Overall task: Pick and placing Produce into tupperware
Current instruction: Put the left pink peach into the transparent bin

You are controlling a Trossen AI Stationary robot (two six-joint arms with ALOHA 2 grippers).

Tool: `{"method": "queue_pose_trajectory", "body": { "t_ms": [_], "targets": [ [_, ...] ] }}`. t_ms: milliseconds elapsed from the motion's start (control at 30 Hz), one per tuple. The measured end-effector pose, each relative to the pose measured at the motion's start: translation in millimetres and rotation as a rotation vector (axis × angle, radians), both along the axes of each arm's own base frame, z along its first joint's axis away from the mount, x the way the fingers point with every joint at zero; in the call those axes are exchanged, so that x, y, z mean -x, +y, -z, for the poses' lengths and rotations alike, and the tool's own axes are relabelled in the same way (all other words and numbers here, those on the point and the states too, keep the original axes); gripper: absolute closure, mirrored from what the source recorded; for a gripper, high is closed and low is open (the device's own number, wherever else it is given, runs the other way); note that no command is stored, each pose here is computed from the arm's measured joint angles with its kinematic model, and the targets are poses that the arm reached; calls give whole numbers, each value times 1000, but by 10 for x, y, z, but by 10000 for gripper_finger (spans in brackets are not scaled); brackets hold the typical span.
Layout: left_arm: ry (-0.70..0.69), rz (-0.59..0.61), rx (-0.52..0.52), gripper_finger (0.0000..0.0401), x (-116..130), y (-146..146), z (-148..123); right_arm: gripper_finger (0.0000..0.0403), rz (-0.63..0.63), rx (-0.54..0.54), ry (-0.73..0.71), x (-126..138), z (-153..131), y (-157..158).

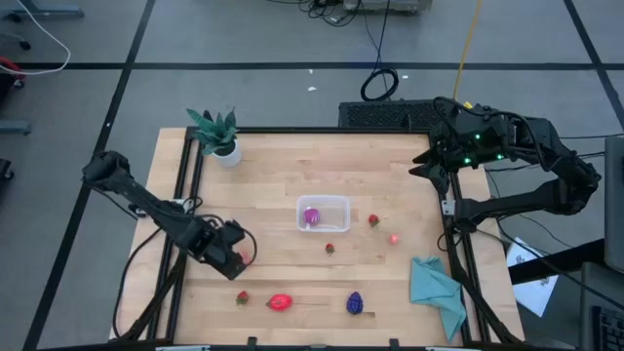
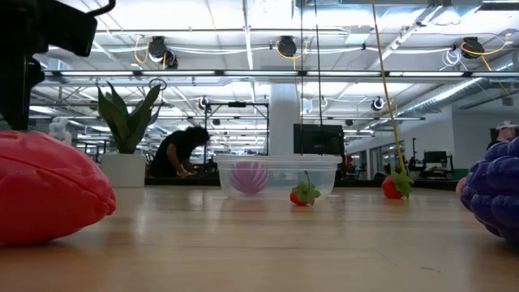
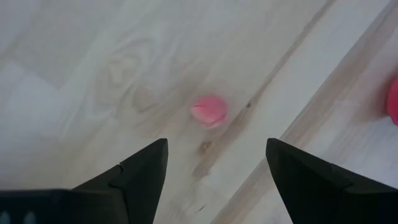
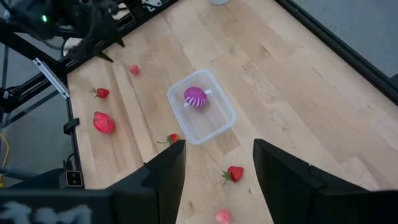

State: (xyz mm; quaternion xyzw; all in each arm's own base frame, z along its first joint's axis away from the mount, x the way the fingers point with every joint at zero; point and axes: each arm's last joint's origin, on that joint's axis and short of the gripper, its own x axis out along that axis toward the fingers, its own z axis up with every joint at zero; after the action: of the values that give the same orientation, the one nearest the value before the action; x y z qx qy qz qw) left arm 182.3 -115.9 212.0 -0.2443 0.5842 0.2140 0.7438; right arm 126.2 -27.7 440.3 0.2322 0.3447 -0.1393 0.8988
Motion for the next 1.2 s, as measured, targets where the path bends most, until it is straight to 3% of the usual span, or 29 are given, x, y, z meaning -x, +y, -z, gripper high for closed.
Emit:
{"method": "queue_pose_trajectory", "body": {
  "t_ms": [300,533,1200],
  "targets": [
    [100,22,14,117,-117,-111,241,222,0,0,0,-1,0,0],
    [57,44,43,114,-164,-145,242,222,6,-7,-1,-1,0,0],
    [33,39,5,114,-173,-133,242,222,8,-9,-1,-1,0,0]
  ]
}}
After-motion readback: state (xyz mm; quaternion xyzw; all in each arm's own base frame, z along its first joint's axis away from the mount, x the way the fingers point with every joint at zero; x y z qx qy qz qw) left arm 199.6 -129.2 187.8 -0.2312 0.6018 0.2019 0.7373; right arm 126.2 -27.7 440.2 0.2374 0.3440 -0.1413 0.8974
